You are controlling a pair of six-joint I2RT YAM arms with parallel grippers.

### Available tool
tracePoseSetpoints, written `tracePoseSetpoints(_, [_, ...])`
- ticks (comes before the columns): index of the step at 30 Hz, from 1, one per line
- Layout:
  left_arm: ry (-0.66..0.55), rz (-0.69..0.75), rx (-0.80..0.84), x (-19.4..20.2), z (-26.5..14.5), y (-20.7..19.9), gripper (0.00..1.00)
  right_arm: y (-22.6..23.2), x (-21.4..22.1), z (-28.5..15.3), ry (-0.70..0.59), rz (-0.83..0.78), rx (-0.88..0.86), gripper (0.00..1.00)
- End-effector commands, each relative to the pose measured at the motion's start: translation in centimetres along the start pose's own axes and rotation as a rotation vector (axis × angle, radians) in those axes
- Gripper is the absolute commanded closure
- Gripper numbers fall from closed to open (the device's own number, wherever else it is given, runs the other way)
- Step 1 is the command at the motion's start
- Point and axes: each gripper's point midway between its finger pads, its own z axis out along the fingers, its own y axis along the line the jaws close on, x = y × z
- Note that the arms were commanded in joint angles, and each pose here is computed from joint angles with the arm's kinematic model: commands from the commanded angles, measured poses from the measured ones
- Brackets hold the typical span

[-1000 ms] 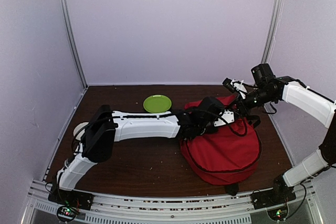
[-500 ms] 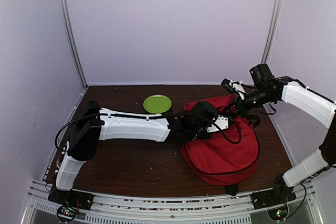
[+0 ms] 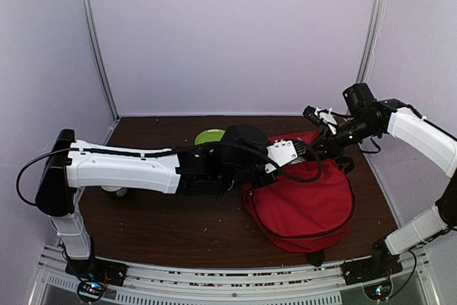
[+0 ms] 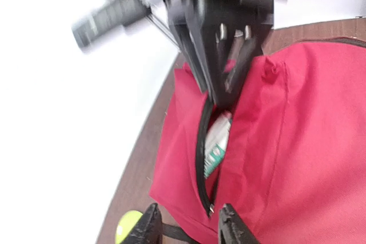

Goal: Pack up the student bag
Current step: Move the student bag to the center of the board.

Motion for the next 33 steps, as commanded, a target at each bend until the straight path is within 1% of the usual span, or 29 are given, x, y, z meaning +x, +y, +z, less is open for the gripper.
tracePoseSetpoints(1, [0.027, -0.195, 0.020, 1.9, 0.0, -0.7, 0.57, 2.2, -1.6, -4.0, -0.022, -0.119, 0.028, 0.74])
tracePoseSetpoints(4, [0.062, -0.314, 0.004, 3.3, 0.3, -0.5, 0.51, 3.8, -1.1, -5.1, -0.001, -0.188, 0.024, 0.76])
tracePoseSetpoints(7, [0.070, -0.417, 0.001, 4.2, 0.4, -0.2, 0.46, 4.6, 0.2, -5.1, 0.062, -0.256, 0.033, 0.79])
tracePoseSetpoints(8, [0.068, -0.444, -0.001, 4.4, 0.3, 0.0, 0.41, 4.7, 0.8, -5.0, 0.086, -0.272, 0.035, 0.79])
tracePoseSetpoints(10, [0.072, -0.493, -0.011, 4.9, 0.3, 0.5, 0.28, 4.6, 1.9, -4.3, 0.154, -0.347, 0.063, 0.79])
tracePoseSetpoints(14, [0.083, -0.613, 0.041, 6.2, 0.5, 1.0, 0.12, 3.5, 2.9, -2.7, 0.275, -0.436, 0.159, 0.79])
tracePoseSetpoints(15, [0.083, -0.653, 0.061, 6.6, 0.6, 1.1, 0.10, 3.3, 2.9, -2.3, 0.289, -0.443, 0.172, 0.79])
tracePoseSetpoints(16, [0.085, -0.687, 0.079, 7.0, 0.6, 1.1, 0.10, 3.1, 2.7, -2.0, 0.300, -0.445, 0.179, 0.77])
tracePoseSetpoints(17, [0.081, -0.717, 0.099, 7.4, 0.6, 1.1, 0.11, 2.8, 2.6, -1.6, 0.311, -0.440, 0.185, 0.73])
tracePoseSetpoints(19, [0.066, -0.751, 0.127, 7.9, 0.5, 0.8, 0.19, 2.3, 2.2, -0.6, 0.330, -0.435, 0.190, 0.69])
tracePoseSetpoints(21, [0.072, -0.763, 0.126, 8.5, 0.5, 0.6, 0.22, 2.1, 1.9, 0.4, 0.350, -0.438, 0.175, 0.67])
tracePoseSetpoints(23, [0.079, -0.782, 0.117, 9.0, 0.4, 0.5, 0.23, 2.0, 1.2, 1.5, 0.348, -0.412, 0.161, 0.64])
tracePoseSetpoints(29, [0.065, -0.846, 0.091, 10.1, -0.5, 0.8, 0.23, 2.8, -0.3, 4.9, 0.340, -0.438, 0.110, 0.58])
tracePoseSetpoints(33, [0.058, -0.867, 0.091, 10.5, -0.8, 0.7, 0.23, 2.4, -0.6, 7.0, 0.358, -0.465, 0.133, 0.55])
